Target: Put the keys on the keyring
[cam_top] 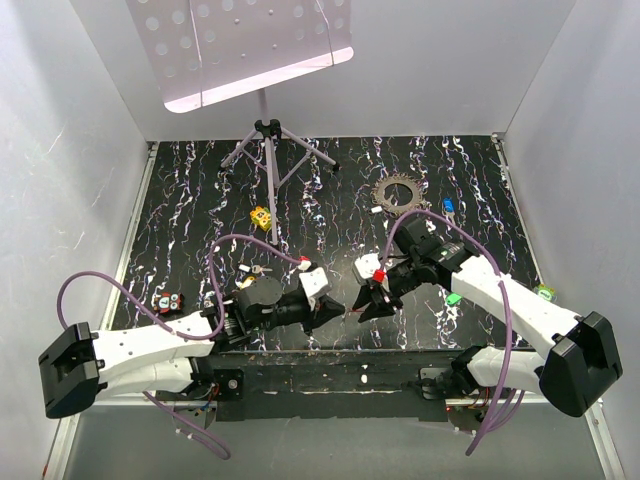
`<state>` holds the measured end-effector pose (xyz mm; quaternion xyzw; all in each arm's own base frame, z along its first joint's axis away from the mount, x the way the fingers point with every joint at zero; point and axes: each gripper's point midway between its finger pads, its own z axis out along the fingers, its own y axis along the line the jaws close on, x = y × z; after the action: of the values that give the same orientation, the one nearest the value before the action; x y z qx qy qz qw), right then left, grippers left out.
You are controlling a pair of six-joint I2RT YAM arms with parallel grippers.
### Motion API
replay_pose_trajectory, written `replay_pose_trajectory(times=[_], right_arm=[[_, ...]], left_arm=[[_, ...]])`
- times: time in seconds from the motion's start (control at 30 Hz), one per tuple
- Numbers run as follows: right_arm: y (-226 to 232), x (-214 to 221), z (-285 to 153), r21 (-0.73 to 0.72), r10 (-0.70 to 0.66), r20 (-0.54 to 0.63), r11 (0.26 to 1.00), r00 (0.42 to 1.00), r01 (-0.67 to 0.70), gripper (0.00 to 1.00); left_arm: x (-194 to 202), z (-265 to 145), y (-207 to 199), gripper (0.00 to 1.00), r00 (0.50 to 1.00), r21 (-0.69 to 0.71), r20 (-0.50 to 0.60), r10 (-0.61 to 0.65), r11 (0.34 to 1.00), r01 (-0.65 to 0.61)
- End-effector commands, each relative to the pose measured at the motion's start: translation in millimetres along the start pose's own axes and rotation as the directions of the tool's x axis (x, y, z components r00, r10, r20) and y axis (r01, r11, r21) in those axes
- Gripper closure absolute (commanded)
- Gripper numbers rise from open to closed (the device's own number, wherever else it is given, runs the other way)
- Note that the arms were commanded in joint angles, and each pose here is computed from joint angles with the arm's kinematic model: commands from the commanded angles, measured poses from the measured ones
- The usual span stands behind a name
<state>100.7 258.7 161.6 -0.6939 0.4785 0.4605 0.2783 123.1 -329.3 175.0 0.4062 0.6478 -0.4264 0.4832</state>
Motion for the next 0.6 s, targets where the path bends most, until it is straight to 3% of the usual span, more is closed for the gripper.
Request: replay_pose_trajectory(times=[0.0, 0.13, 0.57], right_arm=[[11, -22, -10, -0.037, -0.015, 0.054, 0.999, 0.998, 0.017, 0.60], [12, -31, -17, -0.033, -0.018, 0.088, 0.999, 0.996, 0.021, 0.60], [1, -28, -18, 0.008, 0.008, 0.089, 1.000, 0.996, -0.009, 0.61]], left_arm=[[7, -8, 6, 1.00, 0.987, -0.004, -0.121, 0.109, 0.994, -0.110], [4, -6, 3, 1.00, 0.977, 0.037, -0.120, 0.175, 0.984, -0.172], [-7, 8, -7, 1.00, 0.979, 0.097, -0.092, 0.184, 0.980, -0.175]])
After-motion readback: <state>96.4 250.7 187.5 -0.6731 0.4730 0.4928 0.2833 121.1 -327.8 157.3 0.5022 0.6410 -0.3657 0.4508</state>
